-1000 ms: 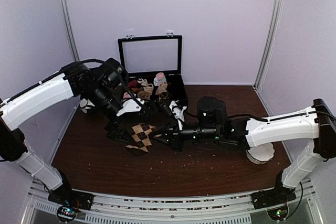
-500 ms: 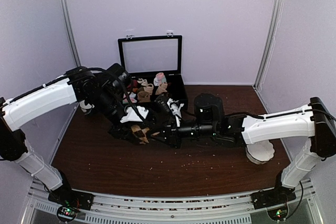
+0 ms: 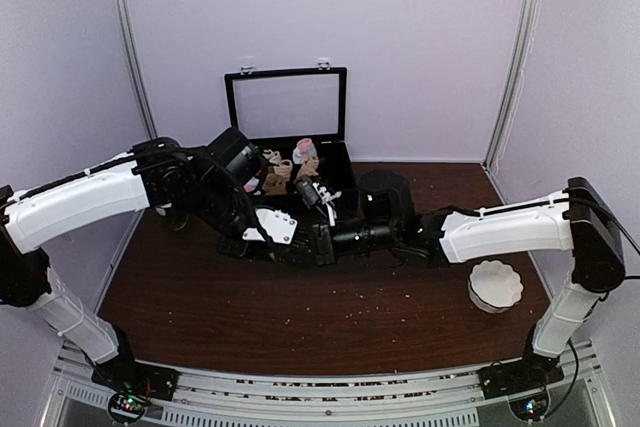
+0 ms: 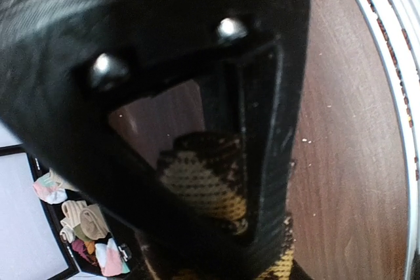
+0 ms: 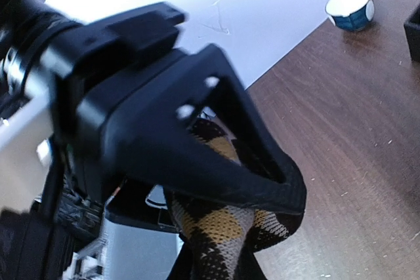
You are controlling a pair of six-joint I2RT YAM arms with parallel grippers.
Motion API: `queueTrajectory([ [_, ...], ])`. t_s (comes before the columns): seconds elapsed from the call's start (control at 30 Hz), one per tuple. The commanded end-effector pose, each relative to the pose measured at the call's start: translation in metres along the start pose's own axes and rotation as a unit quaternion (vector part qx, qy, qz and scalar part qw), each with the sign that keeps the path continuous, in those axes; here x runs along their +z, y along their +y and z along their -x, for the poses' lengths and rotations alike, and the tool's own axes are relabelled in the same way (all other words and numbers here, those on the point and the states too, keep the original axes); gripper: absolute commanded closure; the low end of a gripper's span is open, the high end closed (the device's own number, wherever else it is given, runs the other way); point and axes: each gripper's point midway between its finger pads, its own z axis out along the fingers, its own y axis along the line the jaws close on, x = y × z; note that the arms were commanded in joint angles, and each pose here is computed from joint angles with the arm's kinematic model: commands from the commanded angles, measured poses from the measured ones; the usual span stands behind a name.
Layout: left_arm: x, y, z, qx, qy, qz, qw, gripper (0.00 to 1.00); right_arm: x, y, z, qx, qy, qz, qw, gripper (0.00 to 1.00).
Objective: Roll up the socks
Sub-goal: Roll the sock at the center of the board.
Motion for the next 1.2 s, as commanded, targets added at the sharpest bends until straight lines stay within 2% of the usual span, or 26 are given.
queueTrajectory([
  [0.0, -0.015, 0.021, 0.006, 0.030, 0.009, 0.077, 0.997, 0.58, 0.010, -0.002, 0.002, 0.095, 0.013, 0.033, 0.995, 1.00],
  [0.17, -0.008, 0.005, 0.009, 0.053, 0.019, 0.062, 0.996, 0.74, 0.014, 0.003, 0.011, 0.150, -0.003, 0.078, 0.986, 1.00],
  [0.27, -0.003, 0.001, 0.005, 0.054, 0.027, 0.057, 0.997, 0.93, 0.015, 0.002, 0.012, 0.167, -0.001, 0.078, 0.983, 1.00],
  [0.3, -0.002, 0.001, 0.004, 0.054, 0.029, 0.057, 0.996, 1.00, 0.015, -0.002, 0.010, 0.174, 0.001, 0.071, 0.982, 0.97],
  [0.33, -0.003, 0.001, 0.004, 0.053, 0.030, 0.059, 0.996, 1.00, 0.015, -0.006, 0.009, 0.180, 0.004, 0.062, 0.982, 0.92],
  [0.43, -0.005, 0.001, 0.006, 0.037, 0.020, 0.054, 0.998, 1.00, 0.014, -0.014, 0.002, 0.181, 0.017, 0.042, 0.982, 0.69],
  [0.5, -0.011, -0.002, 0.012, 0.003, -0.012, 0.024, 1.000, 1.00, 0.007, -0.021, -0.001, 0.160, 0.010, 0.020, 0.987, 0.56],
  [0.53, -0.017, -0.006, 0.021, -0.021, -0.045, -0.003, 0.999, 1.00, 0.002, -0.023, 0.001, 0.137, -0.001, 0.009, 0.990, 0.12],
  [0.57, -0.023, -0.008, 0.026, -0.043, -0.072, -0.027, 0.996, 1.00, -0.004, -0.026, 0.001, 0.115, -0.008, -0.007, 0.993, 0.01],
  [0.67, -0.044, -0.014, 0.043, -0.100, -0.145, -0.099, 0.979, 1.00, -0.026, -0.020, 0.010, 0.021, -0.030, -0.061, 0.997, 0.00],
  [0.77, -0.062, -0.016, 0.056, -0.138, -0.197, -0.155, 0.958, 1.00, -0.050, -0.020, 0.016, -0.064, -0.051, -0.123, 0.989, 0.00],
  [0.83, -0.072, -0.018, 0.065, -0.153, -0.223, -0.182, 0.946, 1.00, -0.072, -0.021, 0.026, -0.122, -0.072, -0.189, 0.972, 0.00],
  [0.9, -0.079, -0.017, 0.070, -0.168, -0.242, -0.202, 0.934, 1.00, -0.100, -0.017, 0.040, -0.177, -0.103, -0.261, 0.943, 0.00],
  [1.0, -0.087, -0.016, 0.076, -0.188, -0.264, -0.225, 0.919, 1.00, -0.152, -0.004, 0.064, -0.255, -0.151, -0.404, 0.865, 0.00],
  [1.07, -0.091, -0.015, 0.077, -0.200, -0.275, -0.240, 0.909, 1.00, -0.165, 0.015, 0.075, -0.290, -0.166, -0.406, 0.851, 0.00],
  [1.17, -0.093, -0.014, 0.080, -0.205, -0.281, -0.249, 0.904, 1.00, -0.187, 0.010, 0.086, -0.232, -0.223, -0.437, 0.840, 0.00],
])
